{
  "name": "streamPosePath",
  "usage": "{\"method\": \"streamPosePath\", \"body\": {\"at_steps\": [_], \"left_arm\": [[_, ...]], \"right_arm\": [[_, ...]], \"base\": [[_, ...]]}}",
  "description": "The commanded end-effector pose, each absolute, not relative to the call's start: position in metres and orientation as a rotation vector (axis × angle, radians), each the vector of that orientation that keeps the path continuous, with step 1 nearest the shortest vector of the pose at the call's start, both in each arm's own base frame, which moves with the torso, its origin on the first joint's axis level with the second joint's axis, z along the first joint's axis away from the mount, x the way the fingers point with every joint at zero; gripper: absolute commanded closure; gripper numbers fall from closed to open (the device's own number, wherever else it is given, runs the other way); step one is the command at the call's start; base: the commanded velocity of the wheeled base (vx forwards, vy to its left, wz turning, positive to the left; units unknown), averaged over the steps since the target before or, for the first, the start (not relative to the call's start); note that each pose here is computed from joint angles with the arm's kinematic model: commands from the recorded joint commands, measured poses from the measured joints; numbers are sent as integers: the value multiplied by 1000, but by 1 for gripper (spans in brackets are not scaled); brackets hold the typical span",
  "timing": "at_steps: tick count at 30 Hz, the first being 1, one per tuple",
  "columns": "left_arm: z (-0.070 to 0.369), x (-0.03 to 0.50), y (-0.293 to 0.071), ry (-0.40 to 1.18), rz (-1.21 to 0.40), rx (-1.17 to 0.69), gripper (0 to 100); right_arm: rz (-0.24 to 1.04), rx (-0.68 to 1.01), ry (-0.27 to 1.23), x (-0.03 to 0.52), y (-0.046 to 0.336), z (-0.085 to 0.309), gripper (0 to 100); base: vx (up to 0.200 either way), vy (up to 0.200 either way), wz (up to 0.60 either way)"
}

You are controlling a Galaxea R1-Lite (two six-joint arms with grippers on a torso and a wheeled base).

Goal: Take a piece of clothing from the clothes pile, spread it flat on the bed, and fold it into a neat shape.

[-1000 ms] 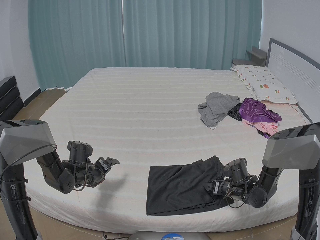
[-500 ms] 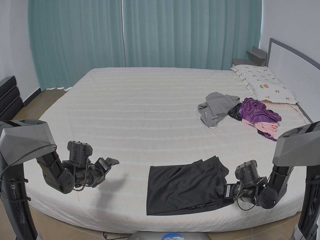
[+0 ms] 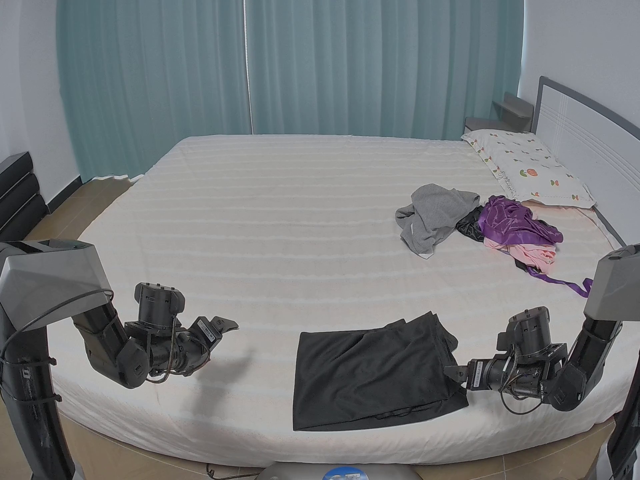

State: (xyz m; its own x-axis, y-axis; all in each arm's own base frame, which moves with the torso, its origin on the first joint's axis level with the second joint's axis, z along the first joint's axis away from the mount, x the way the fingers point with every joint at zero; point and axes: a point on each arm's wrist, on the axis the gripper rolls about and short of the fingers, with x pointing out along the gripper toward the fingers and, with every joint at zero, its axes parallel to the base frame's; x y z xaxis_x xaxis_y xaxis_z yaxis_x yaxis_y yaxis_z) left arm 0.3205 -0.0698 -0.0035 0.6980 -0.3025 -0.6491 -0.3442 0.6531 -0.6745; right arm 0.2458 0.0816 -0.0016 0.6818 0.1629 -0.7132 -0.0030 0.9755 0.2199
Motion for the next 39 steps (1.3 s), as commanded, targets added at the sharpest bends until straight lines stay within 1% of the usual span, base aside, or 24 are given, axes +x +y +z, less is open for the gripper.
{"method": "streamPosePath", "body": {"at_steps": [1,5,12,17,18,29,31,39], "left_arm": [[-4,320,-70,828,29,-885,0],[-4,320,-70,828,29,-885,0],[-4,320,-70,828,26,-884,0],[-5,320,-70,828,29,-884,0],[-5,320,-70,828,29,-884,0],[-4,320,-71,825,30,-882,0],[-4,321,-70,825,33,-886,0],[-4,321,-71,825,32,-885,0]], "right_arm": [[147,344,811,256,87,-3,0],[181,383,840,259,87,-15,0],[163,391,844,272,86,-35,0],[149,399,843,278,83,-40,0],[149,398,841,279,82,-40,100],[134,409,845,270,76,-28,100],[138,413,832,267,74,-21,100],[173,402,863,250,70,1,100]], "base": [[0,0,0],[0,0,0],[0,0,0],[0,0,0],[0,0,0],[0,0,0],[0,0,0],[0,0,0]]}}
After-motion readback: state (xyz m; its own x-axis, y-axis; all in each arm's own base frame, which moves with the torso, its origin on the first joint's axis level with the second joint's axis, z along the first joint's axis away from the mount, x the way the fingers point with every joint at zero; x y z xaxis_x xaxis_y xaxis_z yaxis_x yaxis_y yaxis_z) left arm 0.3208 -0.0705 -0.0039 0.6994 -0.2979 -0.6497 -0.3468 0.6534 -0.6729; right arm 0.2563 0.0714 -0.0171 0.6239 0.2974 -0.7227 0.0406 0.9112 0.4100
